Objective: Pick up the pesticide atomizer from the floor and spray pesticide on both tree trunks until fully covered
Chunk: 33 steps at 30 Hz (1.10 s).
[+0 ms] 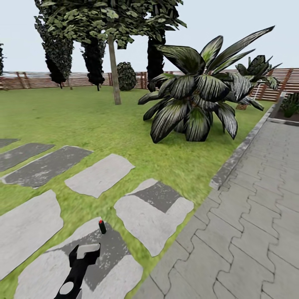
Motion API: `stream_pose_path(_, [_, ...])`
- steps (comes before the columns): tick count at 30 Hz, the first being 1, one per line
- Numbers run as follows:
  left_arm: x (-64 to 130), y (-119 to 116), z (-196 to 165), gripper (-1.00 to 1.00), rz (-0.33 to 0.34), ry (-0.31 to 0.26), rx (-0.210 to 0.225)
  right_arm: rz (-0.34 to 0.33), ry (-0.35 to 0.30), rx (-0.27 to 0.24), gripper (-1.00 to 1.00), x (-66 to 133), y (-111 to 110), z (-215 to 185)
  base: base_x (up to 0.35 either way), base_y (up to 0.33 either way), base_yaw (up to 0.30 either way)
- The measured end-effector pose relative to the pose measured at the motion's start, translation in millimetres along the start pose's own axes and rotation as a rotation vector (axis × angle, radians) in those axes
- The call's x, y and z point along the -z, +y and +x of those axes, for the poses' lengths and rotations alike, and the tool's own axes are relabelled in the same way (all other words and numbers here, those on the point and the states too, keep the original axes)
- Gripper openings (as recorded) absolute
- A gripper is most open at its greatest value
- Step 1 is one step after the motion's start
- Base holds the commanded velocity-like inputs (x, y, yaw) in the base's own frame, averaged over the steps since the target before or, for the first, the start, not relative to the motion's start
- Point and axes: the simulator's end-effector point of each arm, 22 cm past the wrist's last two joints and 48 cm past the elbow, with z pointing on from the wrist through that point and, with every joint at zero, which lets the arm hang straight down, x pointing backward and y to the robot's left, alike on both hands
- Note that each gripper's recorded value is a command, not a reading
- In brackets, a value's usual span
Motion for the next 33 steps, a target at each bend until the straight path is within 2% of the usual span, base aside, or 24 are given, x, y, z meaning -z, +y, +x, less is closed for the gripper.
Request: stream_pose_path(33, [0.1,-0.2,0.5,1.00,0.001,0.001,-0.002,0.000,0.000,0.000,1.00,0.0,0.0,0.0,0.109,-0.258,0.277])
